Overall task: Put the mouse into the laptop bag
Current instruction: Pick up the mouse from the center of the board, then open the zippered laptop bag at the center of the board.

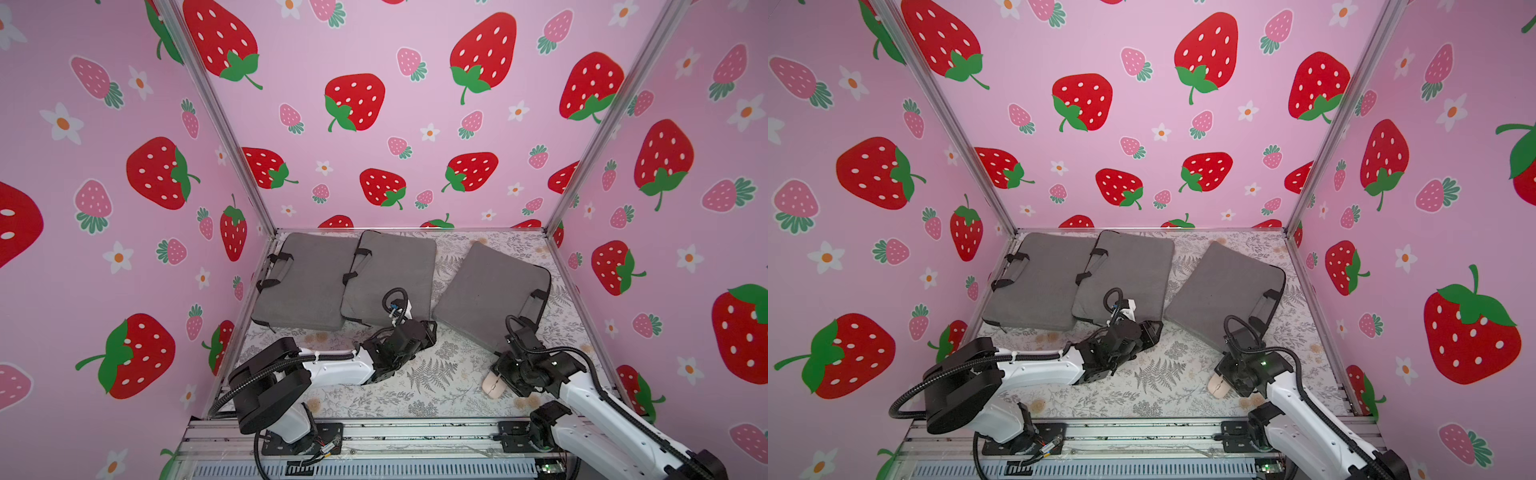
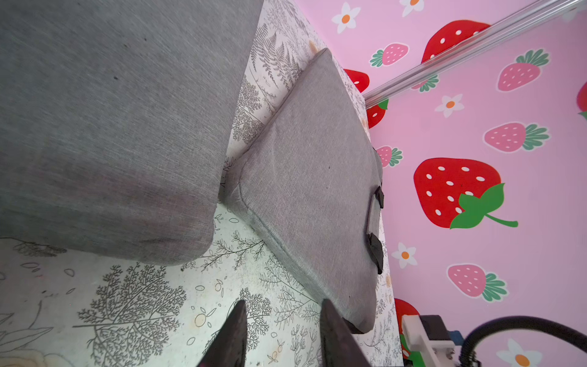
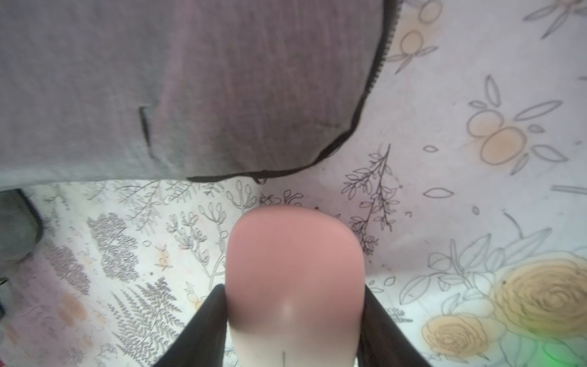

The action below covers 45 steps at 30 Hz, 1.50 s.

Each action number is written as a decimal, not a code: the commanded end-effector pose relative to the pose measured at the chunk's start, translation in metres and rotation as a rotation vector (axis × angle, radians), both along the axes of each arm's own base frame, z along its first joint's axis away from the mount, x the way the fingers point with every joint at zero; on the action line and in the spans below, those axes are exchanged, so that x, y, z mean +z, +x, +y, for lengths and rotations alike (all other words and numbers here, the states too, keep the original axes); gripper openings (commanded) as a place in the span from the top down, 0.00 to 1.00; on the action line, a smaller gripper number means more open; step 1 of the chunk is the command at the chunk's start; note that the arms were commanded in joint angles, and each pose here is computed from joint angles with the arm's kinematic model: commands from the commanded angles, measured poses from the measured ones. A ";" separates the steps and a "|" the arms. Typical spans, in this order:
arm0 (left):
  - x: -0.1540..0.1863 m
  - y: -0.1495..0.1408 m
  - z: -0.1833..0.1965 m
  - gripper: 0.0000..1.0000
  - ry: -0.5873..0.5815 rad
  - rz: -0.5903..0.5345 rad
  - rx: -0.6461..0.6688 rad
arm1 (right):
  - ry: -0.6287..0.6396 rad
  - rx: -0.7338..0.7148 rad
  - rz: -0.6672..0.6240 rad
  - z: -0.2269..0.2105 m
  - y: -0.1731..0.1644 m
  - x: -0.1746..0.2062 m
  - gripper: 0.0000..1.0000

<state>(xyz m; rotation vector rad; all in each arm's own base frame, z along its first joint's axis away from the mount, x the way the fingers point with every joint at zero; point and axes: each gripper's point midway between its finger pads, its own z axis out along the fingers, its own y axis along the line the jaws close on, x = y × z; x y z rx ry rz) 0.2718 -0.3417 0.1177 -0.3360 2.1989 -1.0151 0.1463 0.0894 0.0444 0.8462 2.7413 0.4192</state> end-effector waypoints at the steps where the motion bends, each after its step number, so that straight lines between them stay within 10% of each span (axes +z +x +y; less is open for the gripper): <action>1: 0.032 0.017 -0.026 0.62 -0.041 -0.044 -0.072 | -0.003 -0.009 -0.140 -0.005 0.014 0.044 0.51; 11: 0.068 0.037 -0.120 0.64 0.116 -0.112 -0.430 | -0.270 -0.184 -0.392 -0.088 0.021 0.152 0.49; 32: -0.004 0.034 -0.303 0.57 0.454 -0.421 -0.821 | -0.269 -0.456 -0.334 -0.144 0.023 0.167 0.47; 45: -0.060 0.075 -0.296 0.41 0.688 -0.552 -0.524 | -0.128 -0.414 -0.298 -0.134 0.034 0.126 0.53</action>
